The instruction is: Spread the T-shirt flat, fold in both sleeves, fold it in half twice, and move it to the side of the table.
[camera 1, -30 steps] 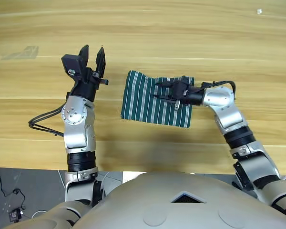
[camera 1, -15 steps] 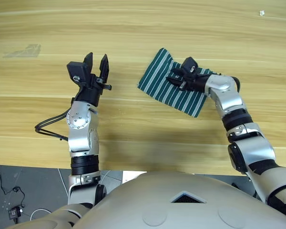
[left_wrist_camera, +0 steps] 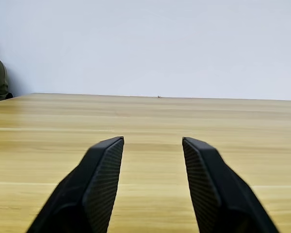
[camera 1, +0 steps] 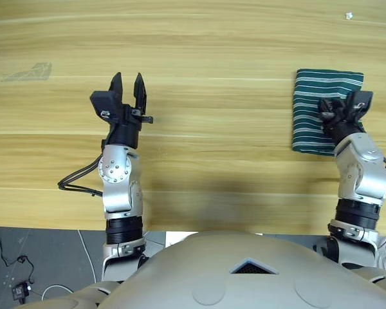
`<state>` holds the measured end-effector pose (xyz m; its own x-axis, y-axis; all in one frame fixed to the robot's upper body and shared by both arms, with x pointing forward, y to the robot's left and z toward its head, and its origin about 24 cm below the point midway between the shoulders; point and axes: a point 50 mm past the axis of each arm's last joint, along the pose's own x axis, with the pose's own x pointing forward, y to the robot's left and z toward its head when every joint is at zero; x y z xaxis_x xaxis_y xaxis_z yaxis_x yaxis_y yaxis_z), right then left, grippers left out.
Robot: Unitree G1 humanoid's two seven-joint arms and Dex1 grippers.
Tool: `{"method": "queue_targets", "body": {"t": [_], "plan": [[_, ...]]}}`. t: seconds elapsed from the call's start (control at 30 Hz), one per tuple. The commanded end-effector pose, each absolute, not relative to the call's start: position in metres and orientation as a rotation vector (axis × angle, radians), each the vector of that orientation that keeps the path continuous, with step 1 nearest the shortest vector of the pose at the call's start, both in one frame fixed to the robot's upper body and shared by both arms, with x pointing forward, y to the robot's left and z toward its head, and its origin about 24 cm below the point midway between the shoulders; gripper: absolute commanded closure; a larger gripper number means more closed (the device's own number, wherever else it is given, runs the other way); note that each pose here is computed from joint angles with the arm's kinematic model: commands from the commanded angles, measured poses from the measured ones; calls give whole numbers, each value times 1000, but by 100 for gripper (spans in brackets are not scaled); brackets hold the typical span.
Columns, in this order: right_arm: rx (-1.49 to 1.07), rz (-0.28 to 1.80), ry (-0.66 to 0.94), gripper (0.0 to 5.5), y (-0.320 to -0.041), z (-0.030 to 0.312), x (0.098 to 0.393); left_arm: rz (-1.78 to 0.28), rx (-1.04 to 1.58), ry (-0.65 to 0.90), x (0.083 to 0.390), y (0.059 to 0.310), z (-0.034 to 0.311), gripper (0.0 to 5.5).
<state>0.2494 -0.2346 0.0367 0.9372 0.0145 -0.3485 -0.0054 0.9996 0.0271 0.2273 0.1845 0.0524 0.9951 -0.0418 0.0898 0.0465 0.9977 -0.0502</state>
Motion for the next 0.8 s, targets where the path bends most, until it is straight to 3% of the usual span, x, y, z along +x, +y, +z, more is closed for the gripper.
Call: {"method": "queue_targets", "body": {"t": [0.03,0.13,0.3,0.57,0.8], "plan": [[-16,120,-9,385,-210,84,269,-59,-38,-99,231,177,51,327],[-6,203,-283,385,-183,112,278,-67,-5,-188,239,171,65,327],[23,213,-433,385,-140,92,287,-114,50,-376,265,138,97,327],[-72,219,-480,385,-136,72,272,-78,146,-390,253,153,79,327],[-81,231,-496,385,-137,71,272,-102,129,-367,248,146,75,327]]}}
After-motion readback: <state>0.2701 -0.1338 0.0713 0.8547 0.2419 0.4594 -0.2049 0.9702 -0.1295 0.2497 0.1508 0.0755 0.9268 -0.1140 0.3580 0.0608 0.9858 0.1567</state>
